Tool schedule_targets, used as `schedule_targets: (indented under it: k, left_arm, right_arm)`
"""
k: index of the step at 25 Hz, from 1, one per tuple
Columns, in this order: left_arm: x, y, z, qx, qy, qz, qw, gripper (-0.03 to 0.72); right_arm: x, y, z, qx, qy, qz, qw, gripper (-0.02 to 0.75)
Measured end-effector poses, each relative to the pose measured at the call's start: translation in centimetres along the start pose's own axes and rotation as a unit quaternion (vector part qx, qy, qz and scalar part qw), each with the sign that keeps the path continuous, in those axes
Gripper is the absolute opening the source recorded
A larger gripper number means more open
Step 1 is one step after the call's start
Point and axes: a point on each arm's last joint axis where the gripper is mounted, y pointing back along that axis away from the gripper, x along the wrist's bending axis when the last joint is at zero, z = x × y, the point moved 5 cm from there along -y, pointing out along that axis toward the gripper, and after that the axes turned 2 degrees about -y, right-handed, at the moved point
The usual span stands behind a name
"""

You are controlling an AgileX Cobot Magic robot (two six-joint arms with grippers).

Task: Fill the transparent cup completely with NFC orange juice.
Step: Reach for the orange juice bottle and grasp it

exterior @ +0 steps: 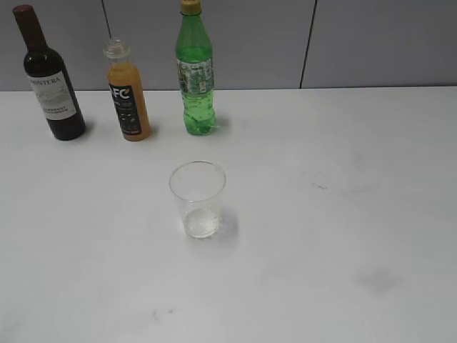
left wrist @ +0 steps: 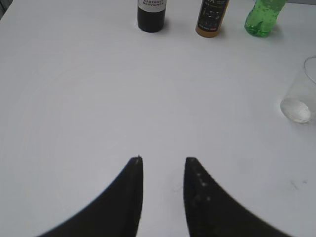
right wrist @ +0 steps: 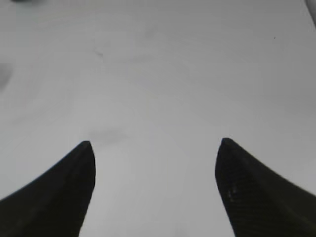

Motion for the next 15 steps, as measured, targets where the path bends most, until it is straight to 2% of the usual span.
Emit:
schedule_targets:
  k: [4,15]
  left_arm:
    - [0.00,0.00,0.00,0.000,0.000,0.000,1.000,0.225]
    - [-0.02,0.00,0.00,0.000,0.000,-0.001,1.000,0.225]
  right_arm:
    - [0.08,1.02,-0.07,-0.038,0.003,0.000,0.999,0.587]
    - [0.09,1.11,-0.08,-0.041,0.003,0.000,0.999,0.587]
